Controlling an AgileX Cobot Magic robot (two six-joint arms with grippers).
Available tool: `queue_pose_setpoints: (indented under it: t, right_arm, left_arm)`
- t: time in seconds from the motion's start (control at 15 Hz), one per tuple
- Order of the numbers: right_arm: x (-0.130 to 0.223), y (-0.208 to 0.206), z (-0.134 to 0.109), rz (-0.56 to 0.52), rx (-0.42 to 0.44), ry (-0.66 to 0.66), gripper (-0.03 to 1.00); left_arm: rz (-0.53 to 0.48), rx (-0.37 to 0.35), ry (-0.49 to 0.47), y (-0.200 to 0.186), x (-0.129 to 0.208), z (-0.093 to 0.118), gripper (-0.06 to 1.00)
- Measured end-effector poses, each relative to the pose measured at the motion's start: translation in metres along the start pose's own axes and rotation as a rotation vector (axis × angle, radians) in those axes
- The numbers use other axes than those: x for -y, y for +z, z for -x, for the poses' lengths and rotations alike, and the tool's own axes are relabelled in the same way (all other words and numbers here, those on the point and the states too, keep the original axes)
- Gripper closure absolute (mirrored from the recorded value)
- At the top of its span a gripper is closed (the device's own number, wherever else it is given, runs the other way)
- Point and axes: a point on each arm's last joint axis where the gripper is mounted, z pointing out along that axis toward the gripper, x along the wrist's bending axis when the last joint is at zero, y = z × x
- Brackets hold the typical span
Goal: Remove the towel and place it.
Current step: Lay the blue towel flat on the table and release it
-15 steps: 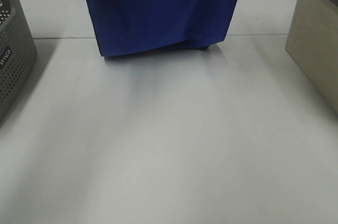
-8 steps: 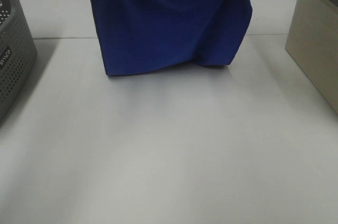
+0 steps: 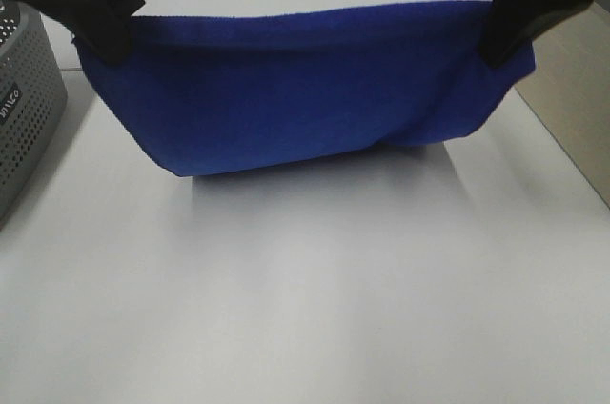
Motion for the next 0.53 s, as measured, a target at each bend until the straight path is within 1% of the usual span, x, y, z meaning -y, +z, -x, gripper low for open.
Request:
queue_pose_setpoints:
  t: [0.07,0.13,0.2,0.53]
  right_arm:
    - [0.012,0.008,-0.003,-0.035,-0.026,0.011,0.95]
    - [0.031,0.017,-0.008,-0.084,-0.071,0.033,0.95]
    - [0.040,0.024,-0.010,-0.111,-0.093,0.044,0.95]
    - [0.078,0.057,-0.016,-0.257,-0.167,0.098,0.95]
  left_arm:
    - [-0.015,0.025,-0.010,0.001,0.010,0.004,0.94]
    - [-0.056,0.066,-0.029,0.006,0.030,0.012,0.94]
    - [-0.072,0.085,-0.038,0.009,0.039,0.015,0.94]
    - [-0.159,0.212,-0.109,0.027,0.080,0.033,0.94]
